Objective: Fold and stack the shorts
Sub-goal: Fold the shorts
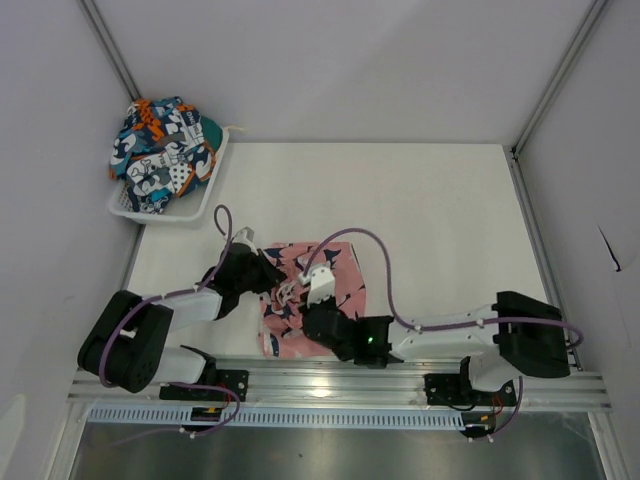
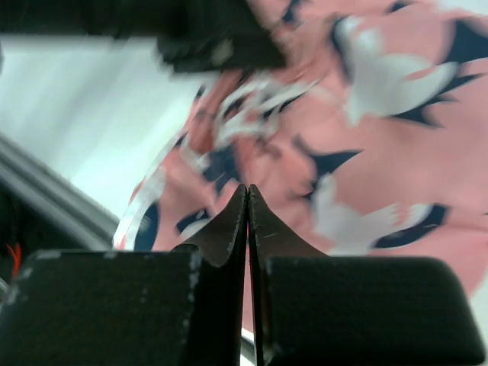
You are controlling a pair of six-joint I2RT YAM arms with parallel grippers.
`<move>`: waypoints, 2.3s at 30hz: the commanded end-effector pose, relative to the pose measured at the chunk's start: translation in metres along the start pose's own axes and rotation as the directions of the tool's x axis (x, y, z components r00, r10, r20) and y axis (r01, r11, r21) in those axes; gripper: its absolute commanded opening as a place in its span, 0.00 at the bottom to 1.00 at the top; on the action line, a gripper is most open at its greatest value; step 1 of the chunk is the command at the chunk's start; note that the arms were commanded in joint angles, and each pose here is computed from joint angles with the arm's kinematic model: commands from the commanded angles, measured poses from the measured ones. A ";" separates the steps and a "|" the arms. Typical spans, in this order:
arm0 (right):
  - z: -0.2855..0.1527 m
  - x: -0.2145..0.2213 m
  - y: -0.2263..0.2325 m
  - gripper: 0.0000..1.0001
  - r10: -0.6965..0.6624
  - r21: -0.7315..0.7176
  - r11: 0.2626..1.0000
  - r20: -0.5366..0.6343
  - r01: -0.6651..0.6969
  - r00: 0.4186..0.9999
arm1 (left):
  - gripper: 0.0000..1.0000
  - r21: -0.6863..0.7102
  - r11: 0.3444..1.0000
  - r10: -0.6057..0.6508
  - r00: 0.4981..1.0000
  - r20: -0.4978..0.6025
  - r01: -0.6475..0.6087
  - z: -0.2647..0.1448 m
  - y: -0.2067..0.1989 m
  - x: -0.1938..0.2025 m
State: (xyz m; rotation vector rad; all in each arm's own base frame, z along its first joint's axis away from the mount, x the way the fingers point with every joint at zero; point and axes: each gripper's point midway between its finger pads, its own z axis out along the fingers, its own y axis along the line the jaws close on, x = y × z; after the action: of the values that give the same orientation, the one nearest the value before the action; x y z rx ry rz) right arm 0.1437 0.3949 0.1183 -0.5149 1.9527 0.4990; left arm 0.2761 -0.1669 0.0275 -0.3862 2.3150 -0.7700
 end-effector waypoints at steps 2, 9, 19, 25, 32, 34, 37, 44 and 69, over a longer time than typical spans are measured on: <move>0.000 -0.019 -0.046 0.00 0.230 0.014 0.973 -0.024 -0.230 0.973 | 0.06 0.050 0.998 0.031 0.999 0.028 -0.033 0.003 -0.011 -0.013; 0.016 0.008 -0.079 0.00 0.460 -0.110 0.870 -0.169 -0.480 0.872 | 0.00 0.098 0.994 0.036 0.999 0.019 -0.037 0.004 -0.017 -0.013; -0.004 0.105 -0.042 0.00 0.396 -0.079 0.897 -0.291 -0.435 0.871 | 0.00 0.134 0.991 0.024 0.999 0.026 -0.027 0.013 -0.028 -0.036; -0.007 0.135 -0.003 0.00 0.274 -0.071 0.947 -0.326 -0.312 0.905 | 0.00 0.282 0.954 0.100 0.995 0.006 -0.097 0.037 -0.073 -0.063; 0.007 0.080 0.022 0.21 0.179 -0.116 0.969 -0.280 -0.218 0.943 | 0.37 0.424 0.895 0.164 0.986 -0.023 -0.139 0.038 -0.119 -0.083; 0.004 0.052 0.017 0.30 0.201 -0.139 0.960 -0.264 -0.244 0.943 | 0.64 0.374 0.913 0.182 0.983 -0.012 -0.165 0.030 -0.121 -0.094; 0.006 0.020 -0.004 0.36 0.239 -0.131 0.951 -0.254 -0.278 0.937 | 0.83 0.268 0.931 0.235 0.969 0.080 -0.248 0.008 -0.129 -0.129; -0.002 -0.027 -0.077 0.68 0.222 -0.129 0.959 -0.210 -0.252 0.952 | 0.99 0.067 0.978 0.182 0.968 0.175 -0.196 -0.056 -0.109 -0.143; 0.099 0.003 -0.180 0.99 0.044 -0.028 0.998 -0.424 -0.062 0.905 | 0.99 -0.189 0.981 -0.030 0.994 0.104 0.049 -0.089 0.010 0.047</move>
State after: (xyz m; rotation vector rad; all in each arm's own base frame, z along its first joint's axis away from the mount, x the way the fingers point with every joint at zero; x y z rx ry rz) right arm 0.2977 0.3090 0.0525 -0.6421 2.3906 0.5627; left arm 0.1835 -0.1575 0.0560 -0.4263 2.3177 -0.6053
